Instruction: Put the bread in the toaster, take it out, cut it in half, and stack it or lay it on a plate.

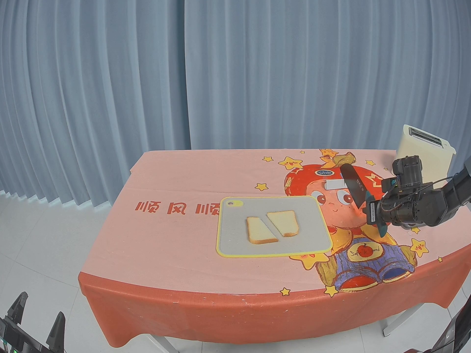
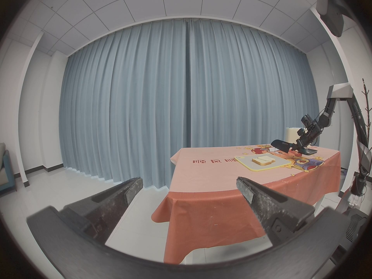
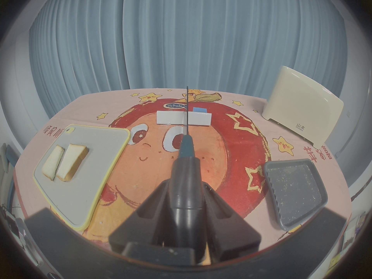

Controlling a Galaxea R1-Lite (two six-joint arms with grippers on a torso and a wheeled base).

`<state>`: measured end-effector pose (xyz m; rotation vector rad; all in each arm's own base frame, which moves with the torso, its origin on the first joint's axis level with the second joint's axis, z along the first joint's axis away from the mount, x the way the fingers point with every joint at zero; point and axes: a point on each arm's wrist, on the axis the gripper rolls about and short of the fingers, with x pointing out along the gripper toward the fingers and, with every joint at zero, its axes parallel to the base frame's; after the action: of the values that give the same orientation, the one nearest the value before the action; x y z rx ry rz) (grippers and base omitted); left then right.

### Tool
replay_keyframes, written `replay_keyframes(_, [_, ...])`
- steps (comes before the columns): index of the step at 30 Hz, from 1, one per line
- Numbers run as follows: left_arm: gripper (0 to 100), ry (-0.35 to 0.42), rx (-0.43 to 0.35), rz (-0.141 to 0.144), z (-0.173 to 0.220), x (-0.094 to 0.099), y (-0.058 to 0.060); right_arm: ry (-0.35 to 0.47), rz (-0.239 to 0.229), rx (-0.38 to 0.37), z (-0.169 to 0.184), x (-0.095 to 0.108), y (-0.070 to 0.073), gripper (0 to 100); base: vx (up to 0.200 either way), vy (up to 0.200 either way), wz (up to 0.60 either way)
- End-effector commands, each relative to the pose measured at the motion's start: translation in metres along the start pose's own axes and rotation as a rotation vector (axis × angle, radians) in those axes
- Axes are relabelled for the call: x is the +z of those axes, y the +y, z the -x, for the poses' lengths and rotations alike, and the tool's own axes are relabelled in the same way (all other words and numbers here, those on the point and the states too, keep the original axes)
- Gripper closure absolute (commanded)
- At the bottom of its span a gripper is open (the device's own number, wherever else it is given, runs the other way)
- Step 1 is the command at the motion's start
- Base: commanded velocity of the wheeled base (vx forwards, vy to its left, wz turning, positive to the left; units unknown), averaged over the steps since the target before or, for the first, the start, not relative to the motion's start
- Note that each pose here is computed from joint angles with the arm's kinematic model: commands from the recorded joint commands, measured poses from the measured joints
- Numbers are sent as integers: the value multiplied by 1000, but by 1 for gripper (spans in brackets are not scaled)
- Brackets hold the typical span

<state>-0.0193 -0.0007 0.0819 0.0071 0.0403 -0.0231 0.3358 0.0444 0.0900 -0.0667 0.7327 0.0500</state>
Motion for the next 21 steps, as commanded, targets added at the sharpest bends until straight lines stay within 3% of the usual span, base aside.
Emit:
replay_keyframes(1, [0,19,0,0,-1,-5,0,1,2,2,1,0,0,100,0,0,0])
replay_keyframes(21, [0,18,0,0,-1,-5,0,3,2,-1,-2,0,-1,100,0,0,0])
